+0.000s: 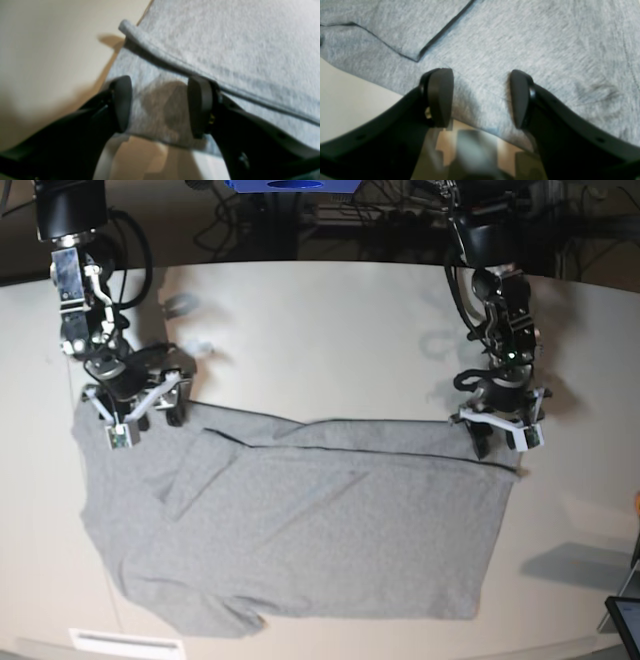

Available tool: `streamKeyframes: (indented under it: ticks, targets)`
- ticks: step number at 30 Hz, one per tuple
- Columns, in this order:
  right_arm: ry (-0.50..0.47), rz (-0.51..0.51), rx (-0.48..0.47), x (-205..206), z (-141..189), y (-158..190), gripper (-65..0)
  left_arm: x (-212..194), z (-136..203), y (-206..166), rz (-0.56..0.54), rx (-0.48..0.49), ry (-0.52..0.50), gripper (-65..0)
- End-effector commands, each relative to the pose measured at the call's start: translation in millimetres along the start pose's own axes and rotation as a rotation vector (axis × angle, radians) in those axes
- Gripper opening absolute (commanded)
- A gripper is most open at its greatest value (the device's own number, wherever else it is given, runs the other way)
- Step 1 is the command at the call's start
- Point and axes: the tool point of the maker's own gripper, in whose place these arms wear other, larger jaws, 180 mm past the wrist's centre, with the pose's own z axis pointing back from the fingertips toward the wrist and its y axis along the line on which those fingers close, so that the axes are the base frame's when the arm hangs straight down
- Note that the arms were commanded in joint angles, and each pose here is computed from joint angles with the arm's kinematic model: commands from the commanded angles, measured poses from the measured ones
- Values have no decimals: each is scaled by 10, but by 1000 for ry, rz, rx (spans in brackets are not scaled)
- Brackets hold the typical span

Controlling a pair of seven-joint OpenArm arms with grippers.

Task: Fold the T-shirt properly
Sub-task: 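Hold the collar edge with both grippers and pull it away from the hem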

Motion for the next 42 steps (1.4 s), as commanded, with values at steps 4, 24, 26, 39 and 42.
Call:
streamKeyframes:
  ticks: [4,24,26,39,42]
  targets:
    - [61,4,-6,-162,43,-35,-303,-164,115,96,-19,19,64,-302]
    - [96,7,24,-443,285,134,-305,195,653,128,-138,-1,-37,-302]
    - [79,12,30,-382,301,161,-305,334,679,87,-145,-8,-73,-302]
    - [45,25,46,-258,361,241,-305,451,404,48,-103,1,-36,-302]
    - [46,25,46,-265,363,242,-305,357,349,76,-93,6,-8,-302]
